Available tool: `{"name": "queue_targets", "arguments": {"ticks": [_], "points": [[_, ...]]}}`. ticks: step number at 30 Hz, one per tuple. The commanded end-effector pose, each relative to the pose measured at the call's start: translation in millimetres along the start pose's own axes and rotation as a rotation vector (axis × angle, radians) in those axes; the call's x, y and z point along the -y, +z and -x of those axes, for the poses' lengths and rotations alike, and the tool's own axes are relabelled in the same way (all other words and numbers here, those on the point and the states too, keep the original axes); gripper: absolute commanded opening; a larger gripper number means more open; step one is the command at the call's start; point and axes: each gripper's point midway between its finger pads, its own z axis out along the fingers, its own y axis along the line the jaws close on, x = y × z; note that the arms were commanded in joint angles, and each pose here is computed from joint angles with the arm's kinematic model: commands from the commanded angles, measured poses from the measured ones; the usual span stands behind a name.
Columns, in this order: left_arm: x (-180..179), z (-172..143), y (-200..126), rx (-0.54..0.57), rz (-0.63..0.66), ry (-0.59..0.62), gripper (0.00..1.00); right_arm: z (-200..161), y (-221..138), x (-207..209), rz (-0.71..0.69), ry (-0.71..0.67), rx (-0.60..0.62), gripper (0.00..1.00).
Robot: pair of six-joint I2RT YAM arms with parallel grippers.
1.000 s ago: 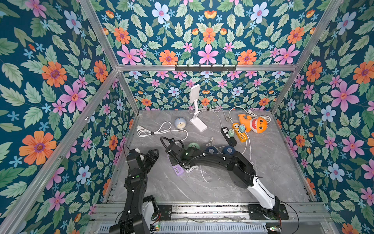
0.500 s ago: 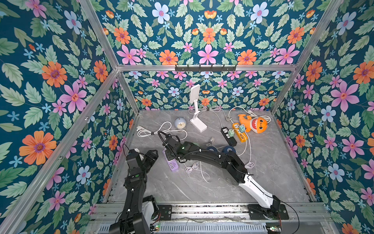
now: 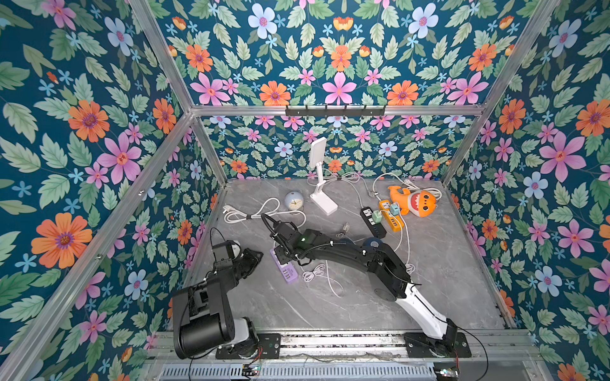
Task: Charge the cordless meat grinders
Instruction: Insert the plug into the socket.
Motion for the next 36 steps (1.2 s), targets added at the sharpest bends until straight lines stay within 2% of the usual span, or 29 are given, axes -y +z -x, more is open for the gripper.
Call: {"name": "queue_targets", "arguments": {"ticks": [1,7,14,20,27,36], "points": [[13.0,13.3,2.2,0.042,-0.056,0.042,0.29,-102.5,-3.2,37.0,-0.125,-0.031,-0.407,0.00],[28.4,19.8,22.5,0.021,-0.050,0.085,0.37,-99.2,-5.2,35.3,-0.120,-0.031,-0.399,0.00],[14.8,-10.9,43.5,-0.093,0.032,0.151,0.27,-98.4,-7.0,35.9,-0.121,-0.035,-0.398,0.00],[3.2,-37.1,51.2,-0.194,0.035,0.166,0.21,-93.1,-9.9,38.1,-0.117,-0.040,-0.398,0.00],[11.6,-48.8,46.5,-0.220,0.044,0.207,0.18,-85.2,-11.3,48.8,-0.089,0.003,-0.428,0.00],[14.3,-61.0,53.0,-0.264,0.050,0.223,0.16,-85.3,8.2,51.1,-0.125,-0.032,-0.508,0.00]]}}
